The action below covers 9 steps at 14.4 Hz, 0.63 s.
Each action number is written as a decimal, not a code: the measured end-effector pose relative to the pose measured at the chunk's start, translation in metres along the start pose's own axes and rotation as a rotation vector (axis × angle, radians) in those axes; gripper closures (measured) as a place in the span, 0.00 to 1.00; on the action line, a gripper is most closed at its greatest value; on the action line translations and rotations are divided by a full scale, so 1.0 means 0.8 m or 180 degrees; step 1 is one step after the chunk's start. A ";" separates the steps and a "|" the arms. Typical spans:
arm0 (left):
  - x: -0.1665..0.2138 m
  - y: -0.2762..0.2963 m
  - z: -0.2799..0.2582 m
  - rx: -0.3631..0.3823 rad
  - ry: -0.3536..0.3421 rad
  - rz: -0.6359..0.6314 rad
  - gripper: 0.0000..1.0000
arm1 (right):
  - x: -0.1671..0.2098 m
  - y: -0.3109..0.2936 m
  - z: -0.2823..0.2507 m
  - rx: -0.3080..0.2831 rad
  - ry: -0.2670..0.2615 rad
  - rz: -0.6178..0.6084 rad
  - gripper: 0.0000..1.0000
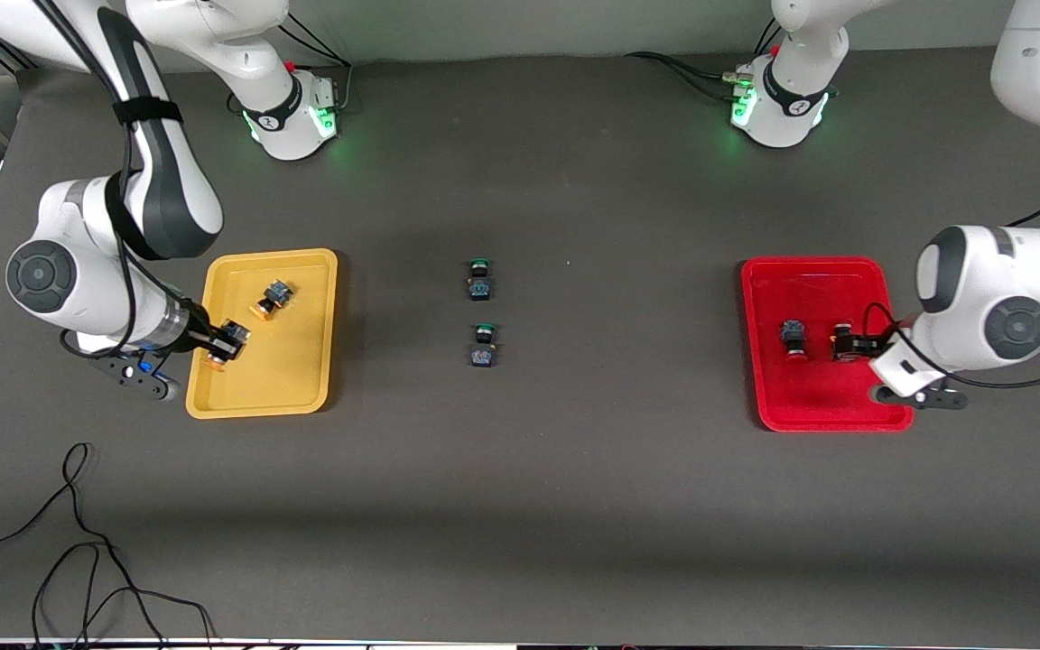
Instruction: Place red and yellow buttons in trays
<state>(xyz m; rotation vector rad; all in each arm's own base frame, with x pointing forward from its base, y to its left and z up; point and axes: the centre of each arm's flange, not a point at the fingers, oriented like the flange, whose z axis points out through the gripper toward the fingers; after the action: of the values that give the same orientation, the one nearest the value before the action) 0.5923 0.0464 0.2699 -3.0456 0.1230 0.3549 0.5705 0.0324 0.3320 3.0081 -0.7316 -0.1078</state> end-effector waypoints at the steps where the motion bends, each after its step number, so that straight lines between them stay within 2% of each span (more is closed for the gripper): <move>1: 0.002 -0.003 -0.027 0.0031 -0.0012 0.0015 0.00 | -0.003 0.007 0.031 0.0032 0.0072 -0.0017 0.67; 3: 0.000 -0.001 -0.089 0.0087 -0.0029 0.0038 0.00 | -0.014 0.013 0.098 0.0064 0.0151 -0.0018 0.67; 5: -0.011 0.007 -0.156 0.0074 -0.0052 0.0014 0.00 | -0.021 0.017 0.146 0.0052 0.0093 0.0030 0.67; 9: -0.050 0.014 -0.275 -0.0098 0.0048 -0.0091 0.00 | -0.021 0.017 0.162 0.0067 0.0039 0.0100 0.67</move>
<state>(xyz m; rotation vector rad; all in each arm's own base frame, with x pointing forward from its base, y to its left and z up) 0.6022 0.0199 0.4918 -3.0775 0.0756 0.3351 0.5392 0.0247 0.2048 3.0129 -0.7835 -0.0812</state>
